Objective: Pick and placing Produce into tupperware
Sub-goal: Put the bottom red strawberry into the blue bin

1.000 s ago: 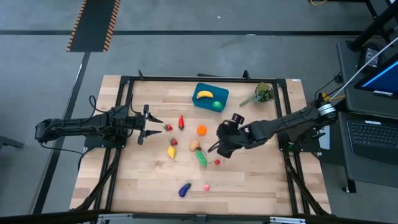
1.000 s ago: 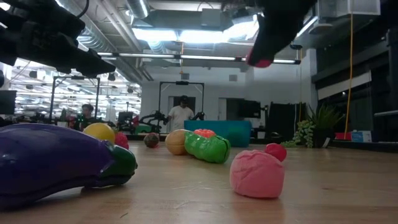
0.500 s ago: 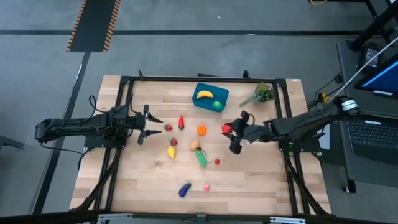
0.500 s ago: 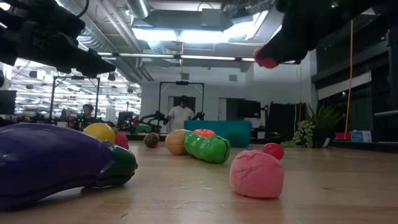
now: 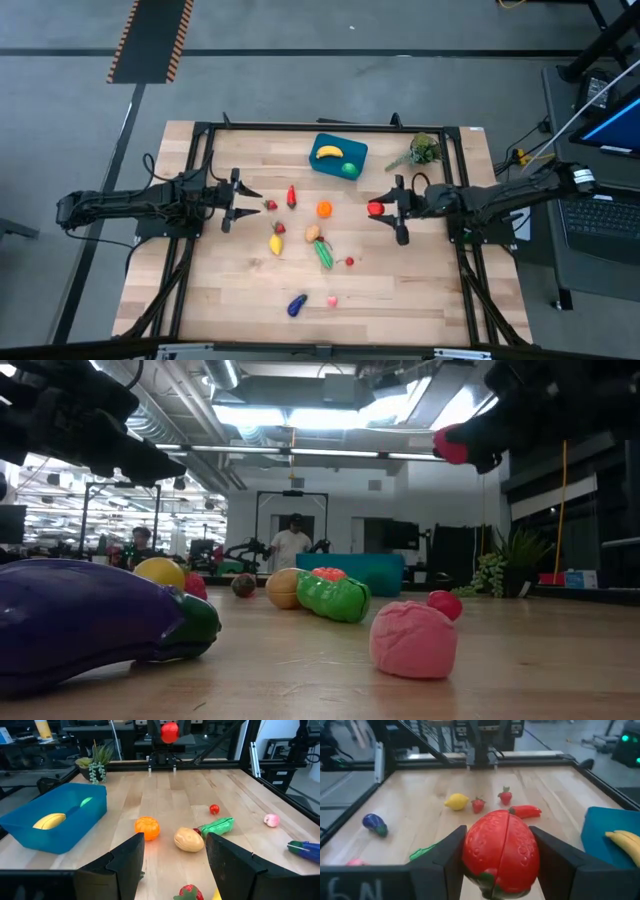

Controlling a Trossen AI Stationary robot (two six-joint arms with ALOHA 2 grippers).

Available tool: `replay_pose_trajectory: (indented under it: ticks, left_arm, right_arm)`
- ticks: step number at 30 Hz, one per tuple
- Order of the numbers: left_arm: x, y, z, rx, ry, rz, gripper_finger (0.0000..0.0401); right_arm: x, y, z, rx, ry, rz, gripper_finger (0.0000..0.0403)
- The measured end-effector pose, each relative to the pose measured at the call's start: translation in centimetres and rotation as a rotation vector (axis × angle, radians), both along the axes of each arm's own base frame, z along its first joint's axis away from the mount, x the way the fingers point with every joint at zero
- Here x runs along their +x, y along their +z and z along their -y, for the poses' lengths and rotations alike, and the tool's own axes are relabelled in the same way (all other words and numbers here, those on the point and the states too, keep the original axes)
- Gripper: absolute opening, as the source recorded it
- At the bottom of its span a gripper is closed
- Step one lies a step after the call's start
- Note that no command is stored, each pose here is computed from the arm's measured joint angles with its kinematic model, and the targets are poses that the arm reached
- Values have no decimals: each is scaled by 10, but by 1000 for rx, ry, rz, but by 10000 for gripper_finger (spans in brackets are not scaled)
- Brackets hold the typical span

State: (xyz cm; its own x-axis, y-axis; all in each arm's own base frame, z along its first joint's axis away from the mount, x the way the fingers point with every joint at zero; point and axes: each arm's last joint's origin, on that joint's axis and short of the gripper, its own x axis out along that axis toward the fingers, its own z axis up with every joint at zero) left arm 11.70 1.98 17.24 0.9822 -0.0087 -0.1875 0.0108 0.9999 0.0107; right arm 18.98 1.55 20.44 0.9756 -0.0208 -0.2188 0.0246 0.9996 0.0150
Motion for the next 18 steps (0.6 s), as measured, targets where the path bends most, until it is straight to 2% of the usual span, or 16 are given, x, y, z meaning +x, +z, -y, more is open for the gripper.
replay_pose_trajectory:
  ticks: [9, 18]
  left_arm:
    - [0, 0, 0, -2, 1, 0, 206]
    - [0, 0, 0, -21, 7, 0, 206]
  right_arm:
    - [-10, -16, 14, -14, 106, 104, 190]
    - [-13, -19, 20, -8, 163, 128, 190]
